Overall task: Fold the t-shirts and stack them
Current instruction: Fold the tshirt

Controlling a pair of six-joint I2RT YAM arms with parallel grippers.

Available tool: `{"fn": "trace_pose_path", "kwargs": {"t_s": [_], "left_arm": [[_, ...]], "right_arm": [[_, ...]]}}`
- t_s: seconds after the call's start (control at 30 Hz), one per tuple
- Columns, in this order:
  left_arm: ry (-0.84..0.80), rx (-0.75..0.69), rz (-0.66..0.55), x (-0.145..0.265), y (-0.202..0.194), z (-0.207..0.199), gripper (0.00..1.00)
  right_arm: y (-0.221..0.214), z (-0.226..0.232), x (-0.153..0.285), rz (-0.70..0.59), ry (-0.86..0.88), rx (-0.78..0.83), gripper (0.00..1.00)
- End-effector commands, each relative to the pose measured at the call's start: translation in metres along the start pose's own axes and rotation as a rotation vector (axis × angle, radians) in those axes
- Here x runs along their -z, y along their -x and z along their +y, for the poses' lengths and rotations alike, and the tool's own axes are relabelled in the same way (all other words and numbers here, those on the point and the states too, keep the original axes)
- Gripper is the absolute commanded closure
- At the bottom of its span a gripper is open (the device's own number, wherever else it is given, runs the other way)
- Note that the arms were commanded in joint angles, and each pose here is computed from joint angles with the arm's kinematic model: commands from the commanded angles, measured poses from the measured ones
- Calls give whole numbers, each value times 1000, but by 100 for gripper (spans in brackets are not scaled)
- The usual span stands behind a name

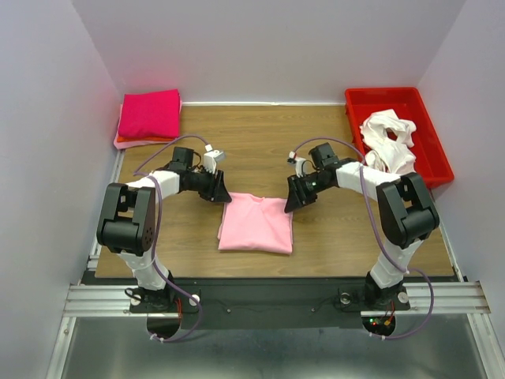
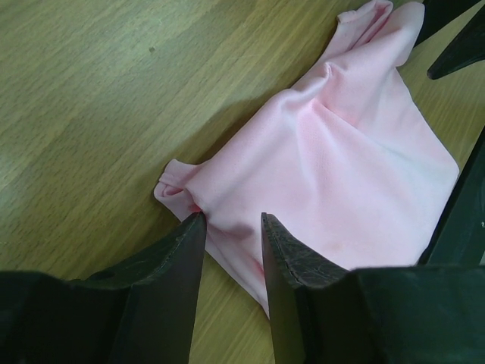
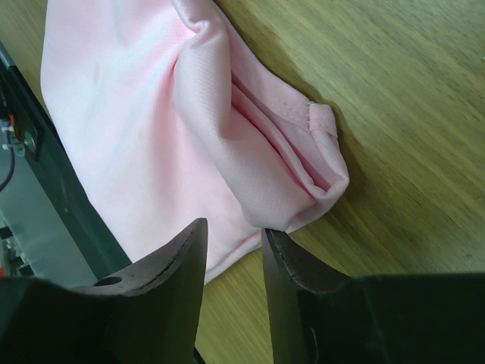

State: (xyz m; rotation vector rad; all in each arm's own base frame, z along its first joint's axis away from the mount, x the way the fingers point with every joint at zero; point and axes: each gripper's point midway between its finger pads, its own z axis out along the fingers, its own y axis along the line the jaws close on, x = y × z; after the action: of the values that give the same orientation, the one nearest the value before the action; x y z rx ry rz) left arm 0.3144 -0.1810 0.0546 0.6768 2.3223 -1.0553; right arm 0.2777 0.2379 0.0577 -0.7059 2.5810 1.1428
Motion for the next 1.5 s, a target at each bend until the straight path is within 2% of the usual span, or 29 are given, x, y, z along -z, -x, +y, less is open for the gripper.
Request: {"fn": "trace_pose_path", "kwargs": {"t_s": [0.0,0.07,0.17,0.27,0.37,0.43,0.83,1.13,1.4,1.47], "left_arm": [[-42,5,-3,1,-3,-8,56],[-45,6,-1,1,-4,-9,58],[-55,7,0,1,-4,-10,63],[-65,6,2,0,-2,-10,75],[-62,3,0,-1,2,-8,92],[-54,-5,-7,2,6,-5,100],[-26,-17,-21,9,22,17,100],[-8,50,16,-5,8,52,100],[10,5,-24,-4,36,59,100],[22,-23,-44,2,47,57,96]], "right_arm": [[8,5,-7,-18,9,42,64],[10,4,-5,-25,-2,43,72],[13,6,-3,-36,-9,52,76],[16,5,-1,-45,-25,56,84],[20,4,2,-57,-41,62,94],[27,6,8,-78,-49,74,99],[41,-8,25,-133,-91,75,99],[37,-47,1,-95,-137,31,100],[53,-52,-2,-119,-139,45,100],[62,-54,2,-138,-156,55,99]]}}
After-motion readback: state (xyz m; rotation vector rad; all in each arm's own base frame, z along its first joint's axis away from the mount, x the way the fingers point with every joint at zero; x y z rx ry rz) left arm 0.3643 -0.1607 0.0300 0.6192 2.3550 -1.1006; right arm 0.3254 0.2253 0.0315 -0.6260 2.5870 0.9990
